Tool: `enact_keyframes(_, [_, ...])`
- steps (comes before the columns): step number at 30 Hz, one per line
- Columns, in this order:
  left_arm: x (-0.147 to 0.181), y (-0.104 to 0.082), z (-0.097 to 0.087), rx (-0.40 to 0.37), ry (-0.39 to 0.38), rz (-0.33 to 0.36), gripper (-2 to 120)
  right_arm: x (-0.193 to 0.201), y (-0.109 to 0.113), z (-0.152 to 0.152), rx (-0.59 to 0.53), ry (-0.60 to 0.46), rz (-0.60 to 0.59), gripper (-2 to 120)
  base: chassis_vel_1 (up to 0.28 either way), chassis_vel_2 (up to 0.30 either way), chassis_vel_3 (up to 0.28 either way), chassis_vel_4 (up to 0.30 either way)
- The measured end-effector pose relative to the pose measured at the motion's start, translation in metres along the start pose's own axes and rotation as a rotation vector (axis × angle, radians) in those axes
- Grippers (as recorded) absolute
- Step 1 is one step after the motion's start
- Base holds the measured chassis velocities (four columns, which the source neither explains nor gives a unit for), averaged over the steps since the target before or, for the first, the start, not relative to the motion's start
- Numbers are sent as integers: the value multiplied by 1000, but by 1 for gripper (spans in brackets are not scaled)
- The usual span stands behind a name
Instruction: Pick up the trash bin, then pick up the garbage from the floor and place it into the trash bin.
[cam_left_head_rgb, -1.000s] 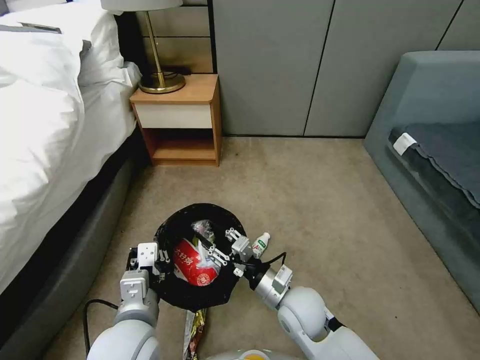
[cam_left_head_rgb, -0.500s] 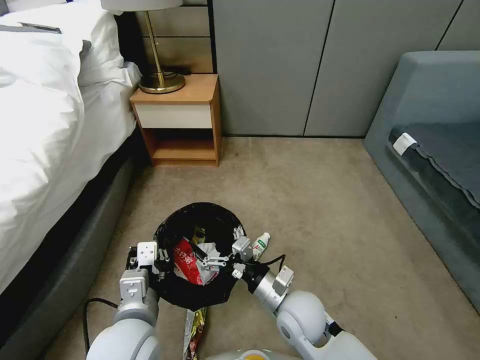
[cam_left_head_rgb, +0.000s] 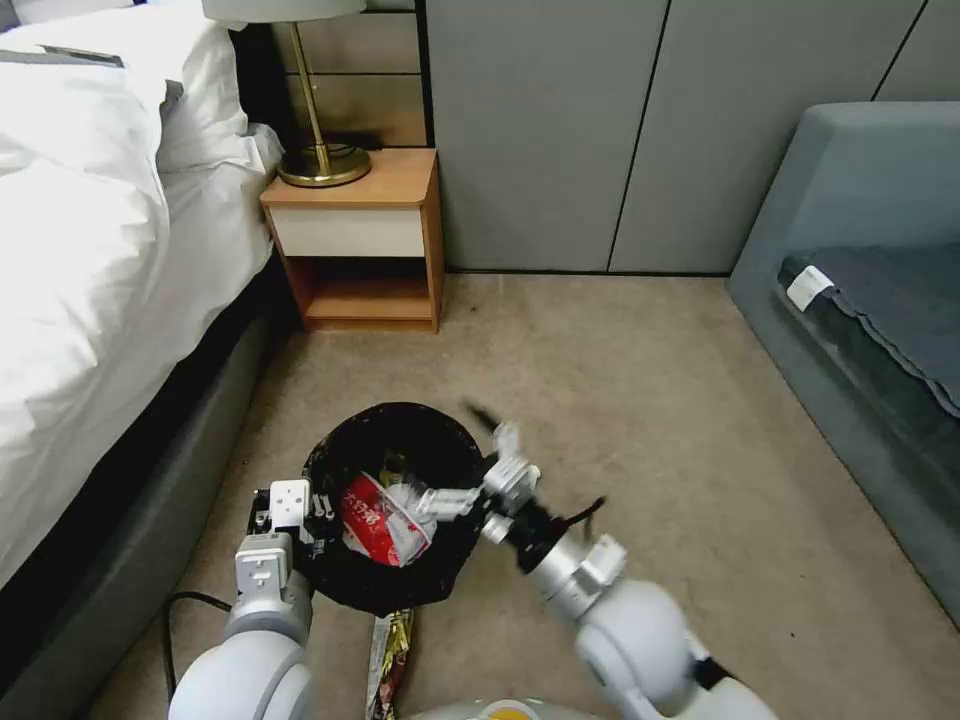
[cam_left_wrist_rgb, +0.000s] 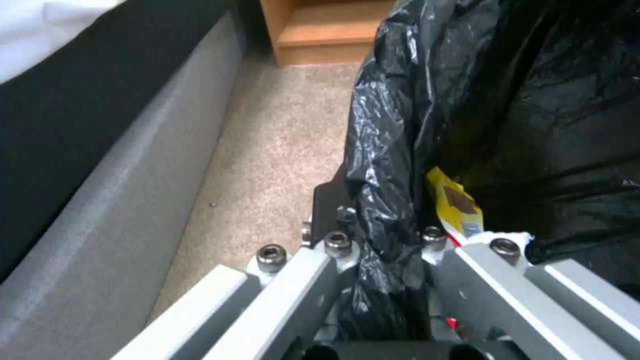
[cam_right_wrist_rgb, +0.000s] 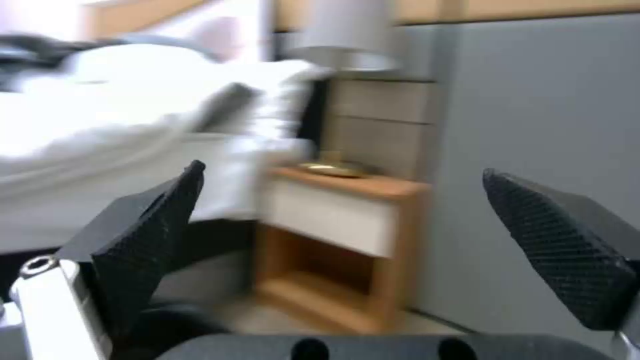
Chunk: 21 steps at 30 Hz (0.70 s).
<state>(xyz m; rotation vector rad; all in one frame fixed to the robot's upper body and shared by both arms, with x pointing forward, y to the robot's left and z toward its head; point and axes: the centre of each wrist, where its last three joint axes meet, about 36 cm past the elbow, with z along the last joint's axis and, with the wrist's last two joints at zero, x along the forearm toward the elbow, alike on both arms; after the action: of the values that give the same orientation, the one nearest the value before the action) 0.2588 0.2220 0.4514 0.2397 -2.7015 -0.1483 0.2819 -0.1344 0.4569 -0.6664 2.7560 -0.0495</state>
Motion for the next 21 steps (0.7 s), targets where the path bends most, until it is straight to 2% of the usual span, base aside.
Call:
enact_keyframes(3, [-5, 2, 0, 7, 0, -4, 0, 28, 6, -8, 42, 66, 180, 100, 0, 0, 0, 0])
enact_keyframes(7, [-6, 3, 0, 13, 0, -8, 0, 53, 13, -2, 56, 127, 263, 100, 0, 0, 0, 0])
enact_keyframes(15, [-4, 6, -2, 25, -4, -20, 0, 69, 18, 23, 56, 180, 299, 100, 0, 0, 0, 0])
enact_keyframes(21, [-1, 7, -3, 29, -7, -18, 0, 56, 14, 33, -37, 236, 331, 100, 0, 0, 0, 0])
